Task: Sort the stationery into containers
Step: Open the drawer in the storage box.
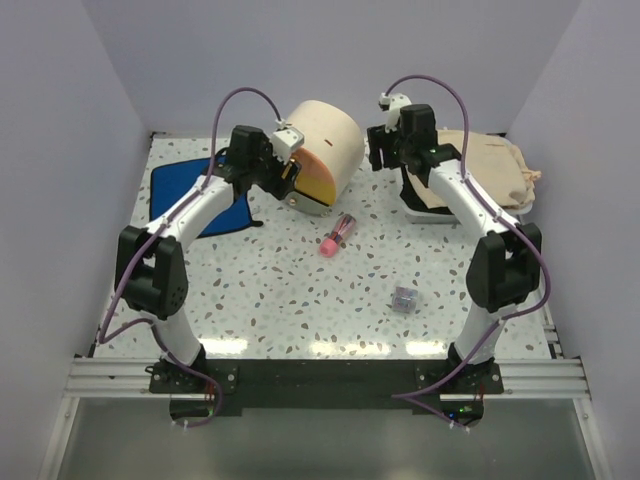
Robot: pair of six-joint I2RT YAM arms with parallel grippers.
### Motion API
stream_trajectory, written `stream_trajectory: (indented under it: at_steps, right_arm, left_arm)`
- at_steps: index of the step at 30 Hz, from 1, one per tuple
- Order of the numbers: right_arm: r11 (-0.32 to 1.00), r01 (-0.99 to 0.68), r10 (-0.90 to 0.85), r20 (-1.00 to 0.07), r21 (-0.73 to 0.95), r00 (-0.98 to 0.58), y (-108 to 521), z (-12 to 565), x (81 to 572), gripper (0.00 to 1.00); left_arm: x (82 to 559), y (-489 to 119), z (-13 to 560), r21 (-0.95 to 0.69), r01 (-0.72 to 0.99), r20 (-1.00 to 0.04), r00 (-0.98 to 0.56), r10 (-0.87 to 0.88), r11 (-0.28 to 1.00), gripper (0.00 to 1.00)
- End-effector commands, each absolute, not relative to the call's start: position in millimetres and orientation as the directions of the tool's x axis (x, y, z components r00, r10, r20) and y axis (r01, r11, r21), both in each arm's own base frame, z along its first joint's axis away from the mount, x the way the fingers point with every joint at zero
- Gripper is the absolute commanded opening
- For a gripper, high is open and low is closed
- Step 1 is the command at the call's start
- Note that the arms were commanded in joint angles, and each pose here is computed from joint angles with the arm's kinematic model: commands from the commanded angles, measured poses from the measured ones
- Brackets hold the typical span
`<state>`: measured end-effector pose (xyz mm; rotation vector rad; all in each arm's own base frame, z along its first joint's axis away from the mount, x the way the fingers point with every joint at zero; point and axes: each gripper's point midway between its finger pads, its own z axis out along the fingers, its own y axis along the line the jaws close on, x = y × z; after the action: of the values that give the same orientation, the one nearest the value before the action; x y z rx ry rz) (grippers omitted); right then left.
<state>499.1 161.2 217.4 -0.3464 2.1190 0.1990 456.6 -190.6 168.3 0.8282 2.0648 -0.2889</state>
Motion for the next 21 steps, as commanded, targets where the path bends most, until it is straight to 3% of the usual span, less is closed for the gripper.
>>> stream_trajectory:
  at_steps: [1, 12, 21]
  right_arm:
    - [0.919, -0.393, -0.135, -0.898, 0.045, -0.418, 187.8, 254.4, 506.6, 0.68]
    - [0.911, -0.411, -0.165, -0.883, 0.035, -0.440, 190.4, 235.8, 521.8, 0.68]
    - [0.917, -0.397, -0.156, -0.874, 0.045, -0.460, 187.8, 227.2, 523.2, 0.68]
  left_arm:
    - [473.4, -195.4, 192.7, 0.101, 0.649, -0.833, -0.360, 0.421, 0.754, 0.73]
    - [482.8, -205.0, 173.4, 0.034, 0.649, -0.827, -0.409, 0.386, 0.760, 0.61]
    - [489.8, -211.7, 176.0, 0.006, 0.645, -0.837, -0.415, 0.357, 0.764, 0.58]
